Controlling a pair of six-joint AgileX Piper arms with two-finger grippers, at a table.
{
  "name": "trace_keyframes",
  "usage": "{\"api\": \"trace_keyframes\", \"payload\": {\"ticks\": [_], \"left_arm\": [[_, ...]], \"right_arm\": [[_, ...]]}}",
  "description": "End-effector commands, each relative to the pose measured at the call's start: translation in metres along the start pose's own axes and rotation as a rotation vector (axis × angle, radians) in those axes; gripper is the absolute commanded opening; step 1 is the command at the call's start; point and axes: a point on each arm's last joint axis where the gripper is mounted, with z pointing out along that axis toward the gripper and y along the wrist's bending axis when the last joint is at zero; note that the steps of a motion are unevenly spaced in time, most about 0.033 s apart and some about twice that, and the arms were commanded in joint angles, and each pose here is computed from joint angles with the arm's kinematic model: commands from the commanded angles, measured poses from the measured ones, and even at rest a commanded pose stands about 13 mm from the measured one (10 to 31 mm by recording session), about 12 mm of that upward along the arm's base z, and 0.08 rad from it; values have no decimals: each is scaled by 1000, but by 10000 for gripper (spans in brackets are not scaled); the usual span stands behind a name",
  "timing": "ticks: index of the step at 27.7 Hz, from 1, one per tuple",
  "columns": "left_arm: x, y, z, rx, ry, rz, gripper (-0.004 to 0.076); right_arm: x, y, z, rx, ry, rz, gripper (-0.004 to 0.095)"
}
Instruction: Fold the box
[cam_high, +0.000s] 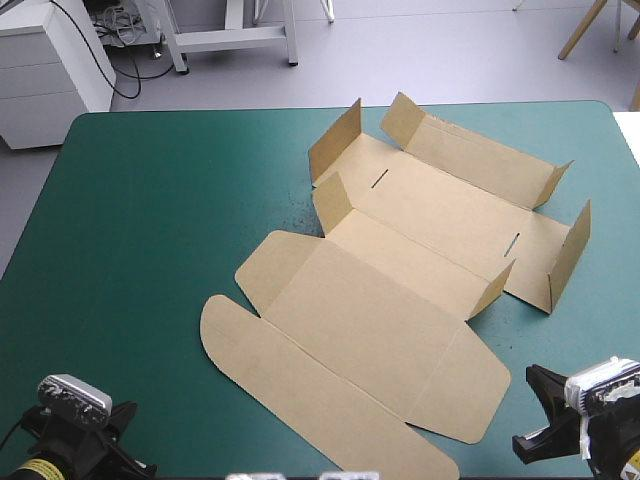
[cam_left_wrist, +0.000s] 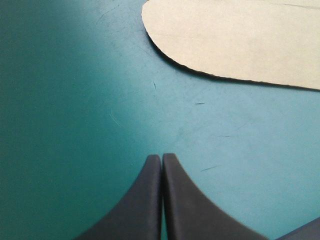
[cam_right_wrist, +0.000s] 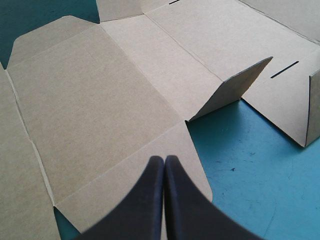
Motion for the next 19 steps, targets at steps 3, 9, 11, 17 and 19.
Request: {"api": "trace_keyframes", "payload": {"ticks": [3, 9, 11, 17, 19], "left_arm": [[-11, 1, -3, -1, -66, -8, -10], [-11, 1, -3, -1, -66, -8, -10], [-11, 1, -3, -1, -66, -8, -10], [-11, 1, -3, -1, -66, -8, -10], [-11, 1, -3, -1, -66, -8, -10]], "right_arm": [[-12, 0, -2, 4, -72, 1, -15], [-18, 2, -9, -9, -103, 9, 7], [-25, 2, -16, -11, -134, 19, 27], [-44, 3, -30, -22, -161, 124, 285], [-51, 3, -28, -23, -143, 187, 471]]}}
